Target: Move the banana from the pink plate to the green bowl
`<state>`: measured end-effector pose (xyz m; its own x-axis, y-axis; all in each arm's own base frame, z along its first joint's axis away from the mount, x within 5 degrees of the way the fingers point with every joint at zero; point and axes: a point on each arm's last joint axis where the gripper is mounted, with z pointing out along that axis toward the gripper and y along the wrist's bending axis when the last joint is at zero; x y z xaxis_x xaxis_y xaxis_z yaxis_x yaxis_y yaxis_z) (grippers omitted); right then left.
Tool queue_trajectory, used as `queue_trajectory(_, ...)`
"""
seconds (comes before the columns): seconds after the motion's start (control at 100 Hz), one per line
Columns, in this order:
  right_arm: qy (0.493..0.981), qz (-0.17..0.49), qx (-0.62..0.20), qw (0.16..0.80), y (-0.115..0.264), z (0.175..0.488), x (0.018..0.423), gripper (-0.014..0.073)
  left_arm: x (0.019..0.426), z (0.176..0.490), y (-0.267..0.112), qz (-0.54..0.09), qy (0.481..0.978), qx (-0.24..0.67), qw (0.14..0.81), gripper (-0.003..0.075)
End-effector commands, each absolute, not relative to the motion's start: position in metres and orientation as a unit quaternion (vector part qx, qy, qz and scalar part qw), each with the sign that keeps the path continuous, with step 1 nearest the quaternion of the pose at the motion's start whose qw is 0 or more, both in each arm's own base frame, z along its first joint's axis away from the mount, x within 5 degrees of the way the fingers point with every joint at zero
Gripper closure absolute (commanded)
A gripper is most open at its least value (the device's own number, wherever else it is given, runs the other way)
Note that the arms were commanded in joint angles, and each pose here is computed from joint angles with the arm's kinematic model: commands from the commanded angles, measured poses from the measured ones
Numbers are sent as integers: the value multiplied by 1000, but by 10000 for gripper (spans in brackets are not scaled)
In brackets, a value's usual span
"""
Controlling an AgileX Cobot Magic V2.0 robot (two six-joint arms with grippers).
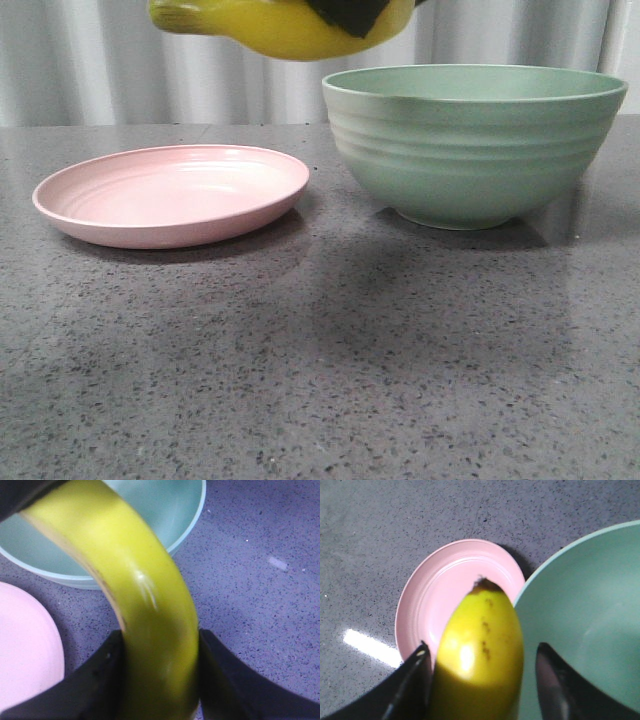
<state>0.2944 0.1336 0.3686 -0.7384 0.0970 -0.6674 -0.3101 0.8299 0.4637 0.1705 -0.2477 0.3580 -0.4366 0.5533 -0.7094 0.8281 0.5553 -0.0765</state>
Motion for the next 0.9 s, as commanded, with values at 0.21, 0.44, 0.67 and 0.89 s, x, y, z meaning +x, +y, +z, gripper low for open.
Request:
queue_trajectory(0.21, 862, 297, -57, 406, 131, 393, 292, 674, 168, 387, -246, -246, 789, 410, 387, 584)
queue_trajectory(0.44, 852, 268, -58, 445, 124, 396, 297, 674, 165, 388, -243, -242, 792, 415, 378, 157)
queue_trajectory(0.67, 824, 228, -3, 520, 88, 406, 316, 674, 157, 403, -229, -250, 782, 410, 398, 216)
queue_trajectory(0.89, 808, 170, 14, 563, 61, 406, 330, 674, 152, 411, -223, -255, 776, 407, 409, 216)
